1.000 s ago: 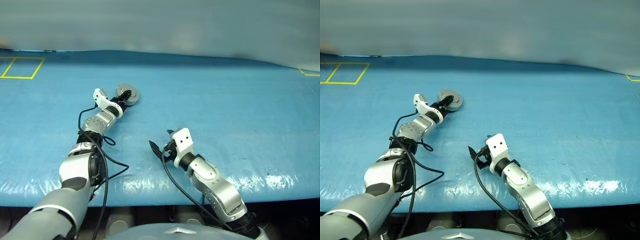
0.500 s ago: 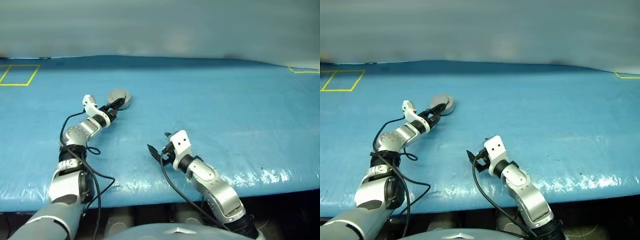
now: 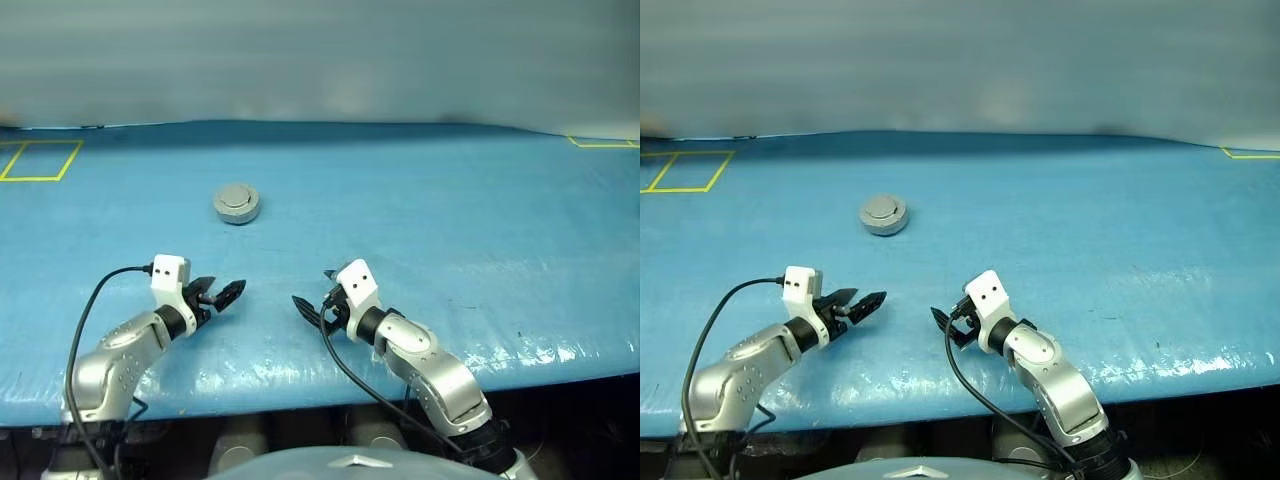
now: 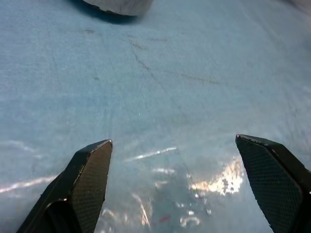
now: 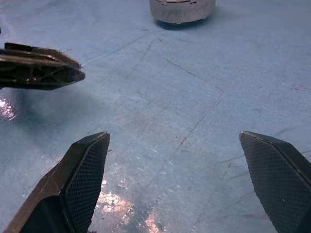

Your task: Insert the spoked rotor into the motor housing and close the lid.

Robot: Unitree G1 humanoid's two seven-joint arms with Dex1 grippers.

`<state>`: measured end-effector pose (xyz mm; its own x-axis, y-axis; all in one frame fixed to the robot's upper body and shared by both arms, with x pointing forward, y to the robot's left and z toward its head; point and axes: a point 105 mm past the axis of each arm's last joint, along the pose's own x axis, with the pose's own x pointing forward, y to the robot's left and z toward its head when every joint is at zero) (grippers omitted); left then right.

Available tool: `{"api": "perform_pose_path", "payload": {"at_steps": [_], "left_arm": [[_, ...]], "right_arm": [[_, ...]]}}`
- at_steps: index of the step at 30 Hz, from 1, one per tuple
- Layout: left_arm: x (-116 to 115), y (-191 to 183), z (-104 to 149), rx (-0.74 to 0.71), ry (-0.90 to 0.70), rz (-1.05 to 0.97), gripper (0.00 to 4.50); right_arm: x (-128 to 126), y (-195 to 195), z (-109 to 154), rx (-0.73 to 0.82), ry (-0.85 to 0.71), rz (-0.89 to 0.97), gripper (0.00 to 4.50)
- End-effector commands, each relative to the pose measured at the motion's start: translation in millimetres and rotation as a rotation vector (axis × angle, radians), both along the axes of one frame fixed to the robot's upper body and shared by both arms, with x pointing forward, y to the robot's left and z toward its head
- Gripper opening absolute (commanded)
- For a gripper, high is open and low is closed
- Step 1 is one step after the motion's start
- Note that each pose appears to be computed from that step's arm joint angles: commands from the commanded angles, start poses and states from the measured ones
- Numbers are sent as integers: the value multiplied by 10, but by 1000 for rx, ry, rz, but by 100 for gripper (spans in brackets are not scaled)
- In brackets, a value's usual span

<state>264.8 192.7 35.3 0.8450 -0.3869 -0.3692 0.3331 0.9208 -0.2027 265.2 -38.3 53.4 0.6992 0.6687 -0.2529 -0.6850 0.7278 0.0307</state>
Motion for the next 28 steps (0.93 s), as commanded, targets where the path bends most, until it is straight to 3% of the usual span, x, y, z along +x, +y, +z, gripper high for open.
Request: {"api": "perform_pose_path", "payload": {"at_steps": [1,4,7,11,15,28], "left_arm": [[-8,-65,197,190,-214,-4,445],[-41,-131,396,355,-419,-2,445],[-95,-193,437,393,-496,8,445],[-127,-241,399,321,-500,30,445],[-131,-279,354,284,-482,14,445],[-30,-271,386,266,-495,-8,445]], "right_arm": [[48,-43,157,-14,-120,-6,450],[74,-94,183,-26,-171,-30,450],[93,-132,221,4,-196,-67,450],[74,-123,220,-24,-239,-49,450],[19,-65,256,42,-226,-14,450],[-122,-95,273,107,-206,-6,450]]}}
